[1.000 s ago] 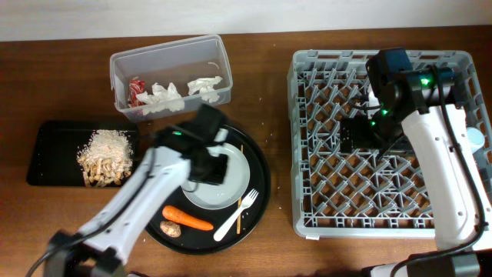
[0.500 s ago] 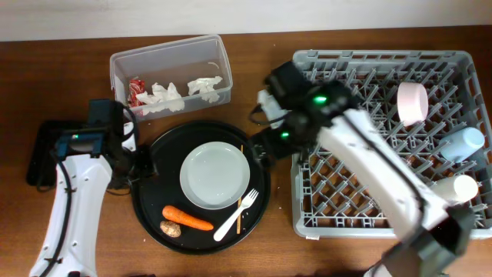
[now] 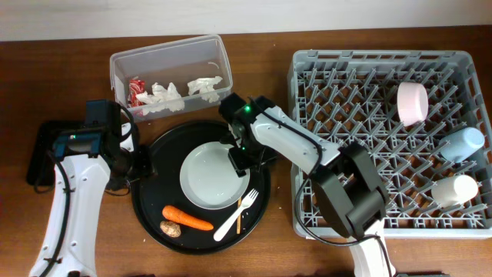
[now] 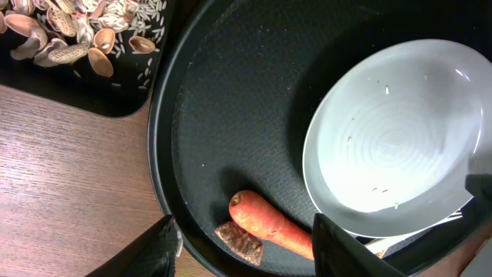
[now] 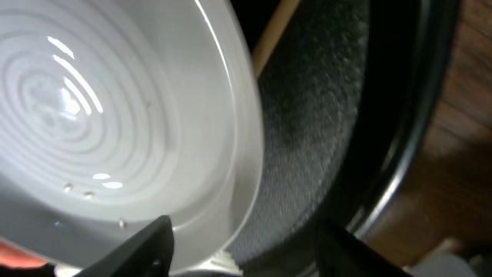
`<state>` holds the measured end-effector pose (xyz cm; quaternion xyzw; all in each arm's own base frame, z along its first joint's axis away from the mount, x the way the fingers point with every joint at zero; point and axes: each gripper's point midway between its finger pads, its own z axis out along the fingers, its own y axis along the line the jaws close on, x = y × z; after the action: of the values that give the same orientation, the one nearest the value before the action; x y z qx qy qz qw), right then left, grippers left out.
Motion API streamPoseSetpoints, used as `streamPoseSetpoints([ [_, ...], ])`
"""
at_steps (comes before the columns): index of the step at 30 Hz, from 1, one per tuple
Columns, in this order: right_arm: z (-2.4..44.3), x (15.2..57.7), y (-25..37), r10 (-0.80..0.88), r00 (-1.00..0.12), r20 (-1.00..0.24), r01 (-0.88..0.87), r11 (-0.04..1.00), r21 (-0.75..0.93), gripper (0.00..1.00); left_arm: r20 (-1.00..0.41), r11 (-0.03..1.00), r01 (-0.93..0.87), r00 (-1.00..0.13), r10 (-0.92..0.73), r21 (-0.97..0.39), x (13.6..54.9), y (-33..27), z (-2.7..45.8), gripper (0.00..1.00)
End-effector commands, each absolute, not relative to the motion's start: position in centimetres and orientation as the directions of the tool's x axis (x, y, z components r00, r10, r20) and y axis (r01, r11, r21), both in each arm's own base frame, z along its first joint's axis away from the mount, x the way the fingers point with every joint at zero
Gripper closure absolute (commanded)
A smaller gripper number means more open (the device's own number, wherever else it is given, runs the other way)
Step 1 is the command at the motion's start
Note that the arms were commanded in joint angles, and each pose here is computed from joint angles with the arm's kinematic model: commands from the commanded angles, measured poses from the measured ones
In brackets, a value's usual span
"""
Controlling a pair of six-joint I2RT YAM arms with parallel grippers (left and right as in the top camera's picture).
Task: Sort waste into correct bins and load items into the dishwasher rack
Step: 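Grasp the white plate rim with the right gripper and lift it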
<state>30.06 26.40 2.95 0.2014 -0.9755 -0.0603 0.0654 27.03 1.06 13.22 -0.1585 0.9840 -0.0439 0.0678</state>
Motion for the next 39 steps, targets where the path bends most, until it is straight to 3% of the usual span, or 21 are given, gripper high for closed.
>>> streamPoseSetpoints([
  [1,1.6,29.7,26.8,-0.398,-0.908,0.133,-0.378,0.913,0.152,0.50,-0.142,0.943,-0.312,-0.934,-0.327,-0.118,27.3,1.1,13.9,0.45],
  [6,1.1,30.0,27.0,-0.387,-0.914,0.119,-0.368,0.917,0.154,0.73,-0.141,0.943,-0.312,-0.934,-0.327,-0.118,27.3,1.1,13.9,0.44],
  [8,1.0,30.1,27.1,-0.375,-0.920,0.116,-0.356,0.922,0.154,0.89,-0.141,0.943,-0.312,-0.934,-0.327,-0.118,27.3,1.1,13.9,0.44],
  [11,1.0,30.3,27.2,-0.357,-0.928,0.110,-0.339,0.928,0.154,0.96,-0.140,0.943,-0.312,-0.935,-0.327,-0.117,27.3,1.1,13.9,0.44],
  [21,-0.8,29.8,26.8,-0.319,-0.940,0.118,-0.301,0.942,0.149,0.89,-0.139,0.943,-0.313,-0.935,-0.327,-0.117,27.3,1.1,13.9,0.44],
  [24,-1.1,29.6,26.6,-0.319,-0.940,0.124,-0.301,0.942,0.147,0.90,-0.140,0.943,-0.313,-0.935,-0.327,-0.117,27.3,1.1,13.9,0.44],
  [25,-1.1,29.6,26.6,-0.318,-0.940,0.122,-0.300,0.942,0.147,0.96,-0.139,0.943,-0.313,-0.935,-0.327,-0.117,27.3,1.1,13.9,0.44],
  [28,-0.4,29.8,26.7,-0.317,-0.941,0.121,-0.299,0.943,0.146,0.96,-0.139,0.943,-0.313,-0.935,-0.327,-0.117,27.3,1.1,13.9,0.44],
  [32,5.0,32.6,27.0,-0.318,-0.948,-0.010,-0.317,0.943,0.101,0.96,-0.139,0.943,-0.313,-0.935,-0.327,-0.117,27.3,1.1,13.9,0.44],
  [36,14.7,36.1,24.7,-0.284,-0.931,-0.229,-0.288,0.957,-0.017,0.96,-0.139,0.943,-0.312,-0.935,-0.327,-0.117,27.3,1.1,13.9,0.44],
  [39,22.3,38.0,19.2,-0.216,-0.892,-0.398,-0.169,0.974,-0.150,0.96,-0.139,0.943,-0.313,-0.935,-0.327,-0.117,27.3,1.1,13.9,0.44],
])
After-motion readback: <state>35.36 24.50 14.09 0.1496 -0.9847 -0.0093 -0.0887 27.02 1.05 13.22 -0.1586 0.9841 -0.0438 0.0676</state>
